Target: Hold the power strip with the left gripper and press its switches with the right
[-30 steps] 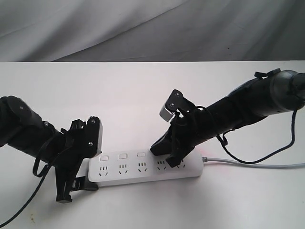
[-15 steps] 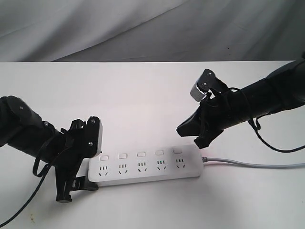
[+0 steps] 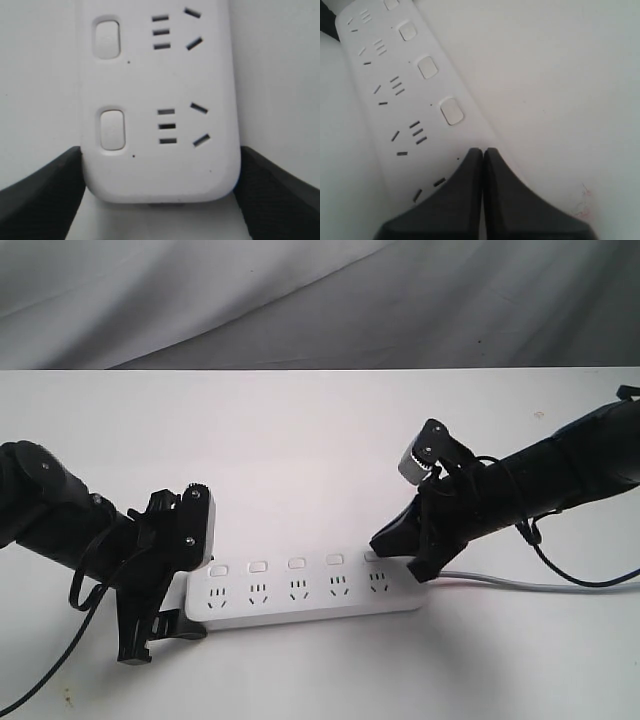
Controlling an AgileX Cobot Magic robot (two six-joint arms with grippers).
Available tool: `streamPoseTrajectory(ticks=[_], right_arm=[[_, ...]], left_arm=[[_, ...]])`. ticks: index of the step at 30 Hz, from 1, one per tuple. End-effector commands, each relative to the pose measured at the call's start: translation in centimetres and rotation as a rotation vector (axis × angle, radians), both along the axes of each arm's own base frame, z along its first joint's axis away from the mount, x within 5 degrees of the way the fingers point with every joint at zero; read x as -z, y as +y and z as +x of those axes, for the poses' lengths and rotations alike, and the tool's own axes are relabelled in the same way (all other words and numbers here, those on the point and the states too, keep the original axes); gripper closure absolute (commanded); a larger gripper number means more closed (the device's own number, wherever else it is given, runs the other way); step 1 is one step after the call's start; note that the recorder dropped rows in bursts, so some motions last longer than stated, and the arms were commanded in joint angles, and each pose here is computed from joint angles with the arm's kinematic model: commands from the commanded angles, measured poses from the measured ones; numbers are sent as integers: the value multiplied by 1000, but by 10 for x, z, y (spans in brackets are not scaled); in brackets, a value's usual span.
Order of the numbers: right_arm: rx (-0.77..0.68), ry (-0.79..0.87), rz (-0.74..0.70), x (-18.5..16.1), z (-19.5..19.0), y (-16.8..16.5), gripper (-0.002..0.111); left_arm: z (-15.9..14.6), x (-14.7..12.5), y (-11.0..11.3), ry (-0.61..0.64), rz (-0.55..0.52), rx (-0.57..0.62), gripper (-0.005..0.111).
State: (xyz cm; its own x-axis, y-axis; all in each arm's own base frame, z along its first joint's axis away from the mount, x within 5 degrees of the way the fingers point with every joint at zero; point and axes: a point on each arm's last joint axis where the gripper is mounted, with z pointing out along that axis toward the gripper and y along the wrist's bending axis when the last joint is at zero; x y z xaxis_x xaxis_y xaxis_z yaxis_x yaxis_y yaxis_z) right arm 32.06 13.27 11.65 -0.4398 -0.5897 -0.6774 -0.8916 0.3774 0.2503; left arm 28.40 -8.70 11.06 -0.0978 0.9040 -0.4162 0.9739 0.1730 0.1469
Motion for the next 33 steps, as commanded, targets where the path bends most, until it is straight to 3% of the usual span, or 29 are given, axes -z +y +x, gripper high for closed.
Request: streamPoseTrajectory(ticks=[1,33], right_arm=[[-12,-1,20,-1,-2,3,108],[8,-15,-110,20,0,7,108]], left_arm=[[2,-1,0,-23,13,2,52],[2,-1,0,-23,13,2,52]])
